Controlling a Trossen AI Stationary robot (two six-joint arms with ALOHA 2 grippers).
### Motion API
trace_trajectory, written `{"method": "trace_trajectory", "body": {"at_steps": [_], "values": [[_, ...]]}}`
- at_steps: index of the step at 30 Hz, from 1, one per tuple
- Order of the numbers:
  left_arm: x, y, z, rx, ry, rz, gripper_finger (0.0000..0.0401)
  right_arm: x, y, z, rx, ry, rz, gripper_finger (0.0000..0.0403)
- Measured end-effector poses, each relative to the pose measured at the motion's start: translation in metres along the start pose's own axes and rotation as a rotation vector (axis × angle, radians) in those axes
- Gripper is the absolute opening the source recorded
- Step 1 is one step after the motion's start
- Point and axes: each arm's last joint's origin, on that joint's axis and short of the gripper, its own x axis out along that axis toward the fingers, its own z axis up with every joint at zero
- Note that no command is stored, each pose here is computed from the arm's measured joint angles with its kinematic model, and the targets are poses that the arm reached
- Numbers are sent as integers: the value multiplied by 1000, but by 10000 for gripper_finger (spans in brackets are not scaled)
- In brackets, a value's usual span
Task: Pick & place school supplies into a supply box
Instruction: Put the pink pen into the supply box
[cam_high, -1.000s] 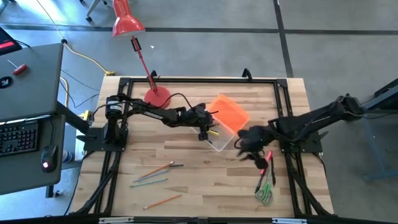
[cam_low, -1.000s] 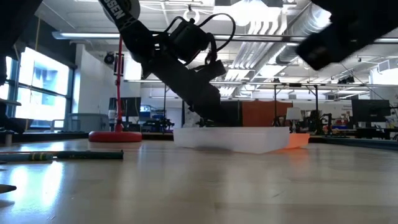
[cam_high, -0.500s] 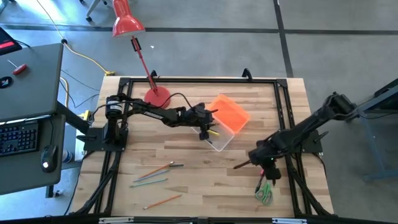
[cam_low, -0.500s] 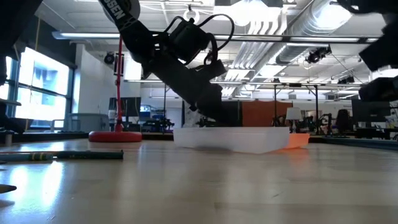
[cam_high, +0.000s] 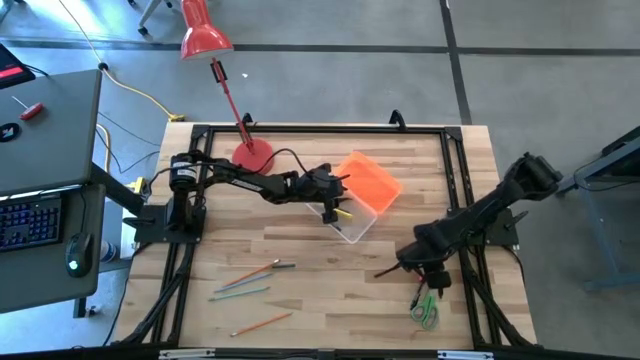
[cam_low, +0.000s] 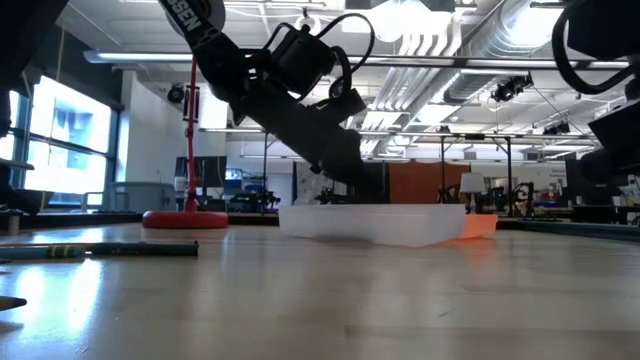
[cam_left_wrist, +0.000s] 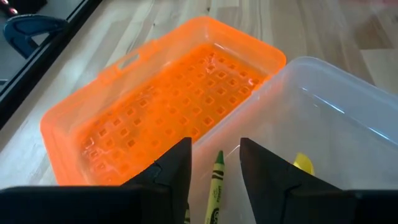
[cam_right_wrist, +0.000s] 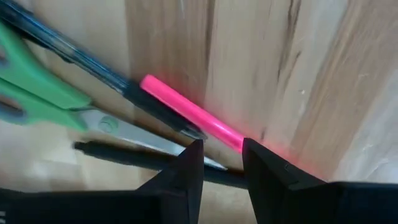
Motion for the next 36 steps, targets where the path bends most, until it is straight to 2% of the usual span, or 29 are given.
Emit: {"method": "trace_trajectory", "body": {"at_steps": [5,12,15,19,27,32,36], "values": [[0,0,1,-1,-8,1,166,0,-3,2,-18,-43,-94,91],[0,0,1,-1,-9,1,166,1,-1,2,-77,-30,-45,109],[0,0,1,-1,-9,1,166,-1,-2,-2,-107,11,-63,121],[0,0,1,-1,-9,1,166,-2,-4,-6,-85,54,-97,134],[0,0,1,-2,-9,1,166,15,-3,-9,-127,-6,-107,149],[0,0,1,-1,-9,1,166,24,-7,-10,-31,-56,-116,141],[0,0,1,-2,-9,1,166,28,-9,-10,59,-94,-127,114]]}}
